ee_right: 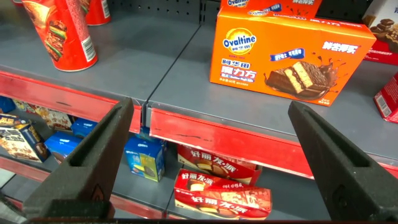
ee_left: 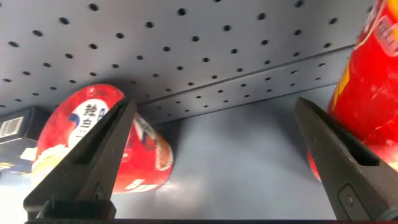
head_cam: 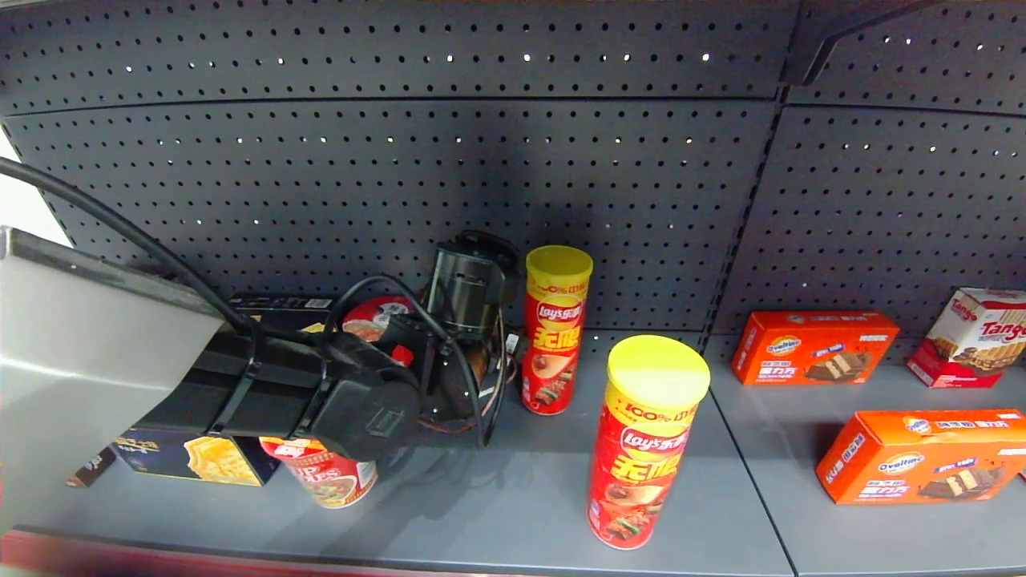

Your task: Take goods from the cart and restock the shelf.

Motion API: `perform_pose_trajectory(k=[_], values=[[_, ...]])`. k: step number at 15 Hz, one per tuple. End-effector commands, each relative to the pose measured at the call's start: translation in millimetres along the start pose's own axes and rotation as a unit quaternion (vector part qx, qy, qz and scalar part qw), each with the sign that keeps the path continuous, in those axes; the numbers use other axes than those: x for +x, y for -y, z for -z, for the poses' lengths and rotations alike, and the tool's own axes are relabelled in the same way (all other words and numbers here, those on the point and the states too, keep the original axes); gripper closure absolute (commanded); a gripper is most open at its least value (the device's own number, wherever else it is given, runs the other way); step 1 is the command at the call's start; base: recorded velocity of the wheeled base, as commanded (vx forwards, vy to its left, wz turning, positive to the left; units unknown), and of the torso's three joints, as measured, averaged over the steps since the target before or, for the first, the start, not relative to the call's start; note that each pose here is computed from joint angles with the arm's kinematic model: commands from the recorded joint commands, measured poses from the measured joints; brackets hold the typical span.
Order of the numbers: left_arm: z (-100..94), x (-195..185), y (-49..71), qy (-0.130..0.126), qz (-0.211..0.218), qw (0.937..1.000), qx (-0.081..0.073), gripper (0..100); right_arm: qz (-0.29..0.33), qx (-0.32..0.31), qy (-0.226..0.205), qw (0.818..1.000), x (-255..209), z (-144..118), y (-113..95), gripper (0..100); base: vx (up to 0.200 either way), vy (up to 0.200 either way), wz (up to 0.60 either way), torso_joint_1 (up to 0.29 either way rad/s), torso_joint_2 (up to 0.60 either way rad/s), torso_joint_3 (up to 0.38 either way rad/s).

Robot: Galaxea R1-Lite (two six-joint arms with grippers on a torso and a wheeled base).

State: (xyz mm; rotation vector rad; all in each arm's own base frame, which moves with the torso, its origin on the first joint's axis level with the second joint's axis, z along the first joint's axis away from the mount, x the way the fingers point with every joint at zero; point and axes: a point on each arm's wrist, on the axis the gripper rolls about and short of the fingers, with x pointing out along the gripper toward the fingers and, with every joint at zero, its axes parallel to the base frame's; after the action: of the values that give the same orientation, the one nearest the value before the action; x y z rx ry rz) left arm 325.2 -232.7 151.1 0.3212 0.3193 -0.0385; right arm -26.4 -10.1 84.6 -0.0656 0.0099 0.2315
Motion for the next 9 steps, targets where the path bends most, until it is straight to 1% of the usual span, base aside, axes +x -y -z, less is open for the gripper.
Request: perform_pose_trajectory(k=[1,5,9], values=[[0.8,1.3,1.4,-0.001,0.0,1.0,0.001,0,0.0,0.001,0.0,1.0,0.1,-0.1,0.0,0,0.0,0.0,0.0,0.0,0.0,0.0],[2.1,2.0,2.8,-0.003,0.001,1.0,0.002,0,0.0,0.001,0.0,1.0,0.1,-0.1,0.0,0,0.0,0.0,0.0,0.0,0.0,0.0],[3.2,-0.4,8.8,-0.003,0.008,0.9999,0.006,0,0.0,0.001,0.0,1.0,0.1,-0.1,0.0,0,0.0,0.0,0.0,0.0,0.0,0.0]])
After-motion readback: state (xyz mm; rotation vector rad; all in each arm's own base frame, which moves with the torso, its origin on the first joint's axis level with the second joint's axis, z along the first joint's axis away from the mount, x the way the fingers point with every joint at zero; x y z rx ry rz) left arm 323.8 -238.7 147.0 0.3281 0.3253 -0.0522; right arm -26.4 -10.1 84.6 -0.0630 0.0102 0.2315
